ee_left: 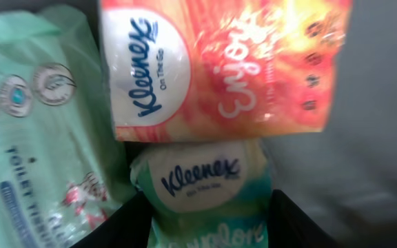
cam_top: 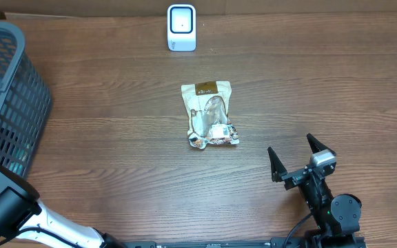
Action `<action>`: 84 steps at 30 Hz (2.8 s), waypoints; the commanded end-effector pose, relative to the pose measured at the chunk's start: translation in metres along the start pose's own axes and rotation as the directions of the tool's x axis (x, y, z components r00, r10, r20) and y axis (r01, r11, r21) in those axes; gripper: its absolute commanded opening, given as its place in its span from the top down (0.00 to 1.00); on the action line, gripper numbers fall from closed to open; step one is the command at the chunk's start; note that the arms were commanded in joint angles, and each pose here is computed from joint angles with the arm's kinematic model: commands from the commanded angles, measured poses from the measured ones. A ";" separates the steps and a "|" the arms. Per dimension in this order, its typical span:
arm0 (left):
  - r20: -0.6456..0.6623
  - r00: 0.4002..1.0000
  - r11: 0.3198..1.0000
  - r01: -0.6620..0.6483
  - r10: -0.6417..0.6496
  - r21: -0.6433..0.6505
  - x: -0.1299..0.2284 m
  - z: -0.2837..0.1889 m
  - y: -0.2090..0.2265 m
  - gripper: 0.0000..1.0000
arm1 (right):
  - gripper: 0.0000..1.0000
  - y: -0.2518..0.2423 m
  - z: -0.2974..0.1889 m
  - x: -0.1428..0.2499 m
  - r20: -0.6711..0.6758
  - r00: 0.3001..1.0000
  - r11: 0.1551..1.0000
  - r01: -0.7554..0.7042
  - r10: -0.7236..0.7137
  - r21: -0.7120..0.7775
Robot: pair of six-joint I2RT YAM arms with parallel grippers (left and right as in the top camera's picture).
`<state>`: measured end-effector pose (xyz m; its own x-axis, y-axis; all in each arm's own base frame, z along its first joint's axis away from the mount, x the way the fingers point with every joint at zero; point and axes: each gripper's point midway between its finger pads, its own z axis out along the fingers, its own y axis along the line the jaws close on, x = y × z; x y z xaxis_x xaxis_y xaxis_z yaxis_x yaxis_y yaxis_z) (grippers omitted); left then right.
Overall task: Scan the item barcode
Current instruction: 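Reach the left gripper into the basket and grasp the small Kleenex pack, then place the Kleenex pack on the table left of the snack bag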
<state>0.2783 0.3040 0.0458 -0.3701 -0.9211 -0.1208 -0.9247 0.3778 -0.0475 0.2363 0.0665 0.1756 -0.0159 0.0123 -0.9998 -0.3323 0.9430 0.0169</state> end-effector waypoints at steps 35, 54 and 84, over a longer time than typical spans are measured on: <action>0.539 0.842 0.814 -0.334 0.031 0.475 -0.015 -0.369 -0.101 0.96 | 0.00 0.000 0.000 0.001 0.006 1.000 1.000 -0.001 0.001 0.004; 0.057 0.485 0.452 -0.846 0.872 0.281 0.274 -0.191 -0.245 0.96 | 0.00 0.000 0.000 0.001 0.006 1.000 1.000 -0.001 0.001 0.003; 0.311 0.488 0.384 -0.859 0.816 0.340 0.279 -0.251 -0.287 0.00 | 0.00 0.000 0.000 0.001 0.006 1.000 1.000 -0.001 0.001 0.004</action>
<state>0.4088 -0.1181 0.1658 -0.9863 -0.0525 -0.1566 -0.0167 0.9749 -0.2220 0.2363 0.0665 0.1755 -0.0163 0.0122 -0.9998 -0.3322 0.9430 0.0169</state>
